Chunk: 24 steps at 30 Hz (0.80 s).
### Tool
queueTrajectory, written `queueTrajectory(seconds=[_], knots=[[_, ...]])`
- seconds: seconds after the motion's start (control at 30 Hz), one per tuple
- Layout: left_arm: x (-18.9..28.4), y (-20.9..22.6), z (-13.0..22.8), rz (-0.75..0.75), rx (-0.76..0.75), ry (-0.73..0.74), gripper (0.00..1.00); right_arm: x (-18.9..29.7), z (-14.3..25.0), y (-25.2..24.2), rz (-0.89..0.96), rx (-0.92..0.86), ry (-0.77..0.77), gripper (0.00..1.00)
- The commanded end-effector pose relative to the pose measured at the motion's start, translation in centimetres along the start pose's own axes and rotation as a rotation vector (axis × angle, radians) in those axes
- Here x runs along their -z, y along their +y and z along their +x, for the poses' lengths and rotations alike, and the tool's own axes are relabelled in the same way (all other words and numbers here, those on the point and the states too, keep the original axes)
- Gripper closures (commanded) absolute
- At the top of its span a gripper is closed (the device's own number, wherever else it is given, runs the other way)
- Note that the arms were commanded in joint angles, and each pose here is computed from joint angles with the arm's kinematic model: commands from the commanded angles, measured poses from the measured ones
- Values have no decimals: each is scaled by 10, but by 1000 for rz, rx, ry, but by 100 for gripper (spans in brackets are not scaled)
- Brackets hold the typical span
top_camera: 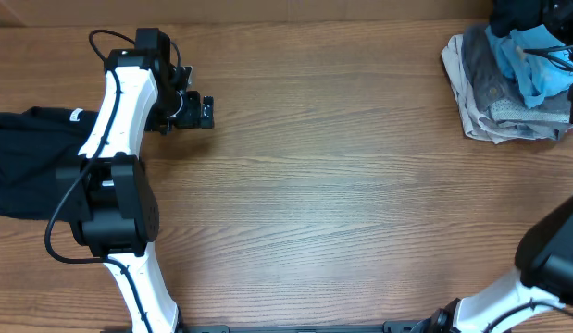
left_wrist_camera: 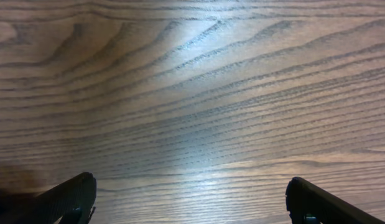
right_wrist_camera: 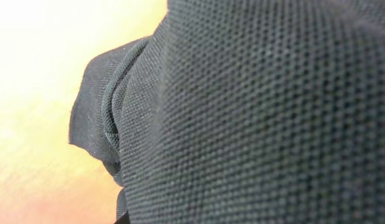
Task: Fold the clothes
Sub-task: 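Release and press the bundle onto the stack with the right gripper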
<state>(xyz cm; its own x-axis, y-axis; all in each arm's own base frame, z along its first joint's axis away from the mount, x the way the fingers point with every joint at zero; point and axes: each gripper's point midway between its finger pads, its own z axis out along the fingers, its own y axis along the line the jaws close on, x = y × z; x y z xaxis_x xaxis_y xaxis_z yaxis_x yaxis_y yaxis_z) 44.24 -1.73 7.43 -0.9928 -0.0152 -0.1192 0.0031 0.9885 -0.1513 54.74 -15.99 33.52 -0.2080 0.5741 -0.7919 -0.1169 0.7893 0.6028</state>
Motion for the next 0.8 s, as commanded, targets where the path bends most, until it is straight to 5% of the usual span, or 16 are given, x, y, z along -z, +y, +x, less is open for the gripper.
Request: queueTrajectory(seconds=[0.0, 0.47, 0.67, 0.77], knots=[[-4, -7, 7, 18, 4, 29, 0, -12, -4, -32, -19, -73, -37, 96], [-7, -29, 4, 37, 13, 17, 0, -12, 69, -181, 168, -246, 63, 96], [-9, -44, -1, 42, -26, -6, 0, -1, 77, -197, 198, -266, 90, 43], [-10, -48, -1, 43, -35, -8, 0, 7, 66, -190, 162, -267, 89, 33]])
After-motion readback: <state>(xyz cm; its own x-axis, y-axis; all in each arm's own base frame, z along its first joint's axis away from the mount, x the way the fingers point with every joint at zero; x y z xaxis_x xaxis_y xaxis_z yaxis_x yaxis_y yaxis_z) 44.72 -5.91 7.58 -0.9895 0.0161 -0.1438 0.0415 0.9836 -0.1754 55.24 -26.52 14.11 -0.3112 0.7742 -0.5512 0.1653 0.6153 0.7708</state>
